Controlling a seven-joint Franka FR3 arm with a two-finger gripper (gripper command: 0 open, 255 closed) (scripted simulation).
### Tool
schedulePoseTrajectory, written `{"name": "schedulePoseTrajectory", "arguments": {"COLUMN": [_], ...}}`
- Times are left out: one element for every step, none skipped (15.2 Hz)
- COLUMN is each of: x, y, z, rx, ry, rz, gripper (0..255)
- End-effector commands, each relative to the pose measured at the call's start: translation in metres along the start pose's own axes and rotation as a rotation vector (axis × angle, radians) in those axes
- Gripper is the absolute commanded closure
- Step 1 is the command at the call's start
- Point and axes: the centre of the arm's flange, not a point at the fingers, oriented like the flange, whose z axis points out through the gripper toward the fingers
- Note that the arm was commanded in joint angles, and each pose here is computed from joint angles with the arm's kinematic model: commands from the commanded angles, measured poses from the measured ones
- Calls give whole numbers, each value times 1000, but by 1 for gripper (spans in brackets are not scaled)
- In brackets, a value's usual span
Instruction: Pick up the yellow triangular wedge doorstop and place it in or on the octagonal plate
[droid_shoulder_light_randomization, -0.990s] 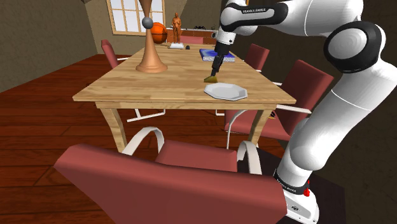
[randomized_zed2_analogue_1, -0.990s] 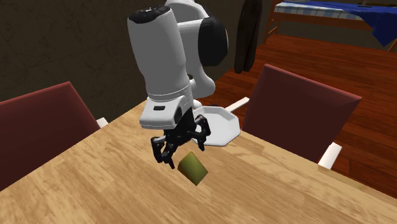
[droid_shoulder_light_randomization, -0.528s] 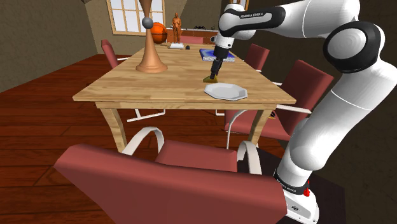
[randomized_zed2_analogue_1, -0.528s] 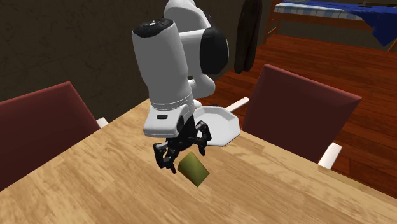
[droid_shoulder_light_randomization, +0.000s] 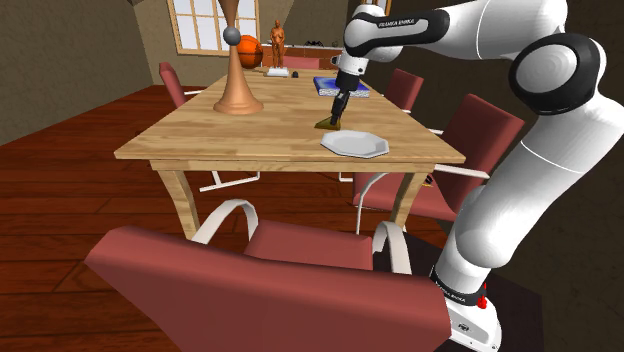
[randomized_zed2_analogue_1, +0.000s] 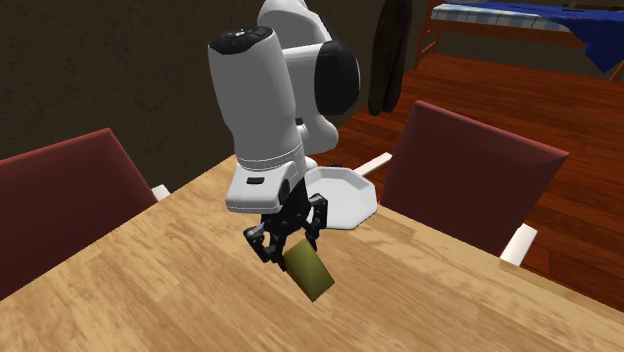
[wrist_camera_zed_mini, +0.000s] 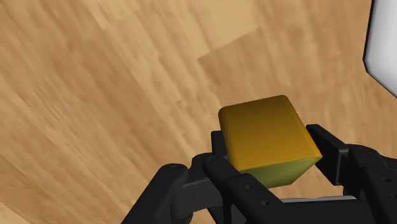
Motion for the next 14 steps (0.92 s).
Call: {"name": "schedulePoseTrajectory", "arguments": {"x": [-2, -1, -1, -1, -1, 0, 1, 2, 3, 4, 5, 6, 7, 8], "y": [1, 1, 1, 1, 1, 1, 1, 0, 0, 0, 0, 0, -1, -1], "z": [4, 5, 4, 5, 4, -2, -7, -12, -17, -22, -28, -33, -38, -43], "rx": [3, 3, 3, 3, 3, 3, 3, 3, 3, 3, 3, 3, 3, 3], "ry": [-8, -8, -8, -8, -8, -8, -8, -8, -8, -8, -8, -8, -8, -8], "rz": [3, 3, 3, 3, 3, 3, 3, 3, 3, 3, 3, 3, 3, 3], "gripper": [255, 255, 255, 255, 255, 255, 255, 255, 255, 255, 255, 255, 255, 255]}}
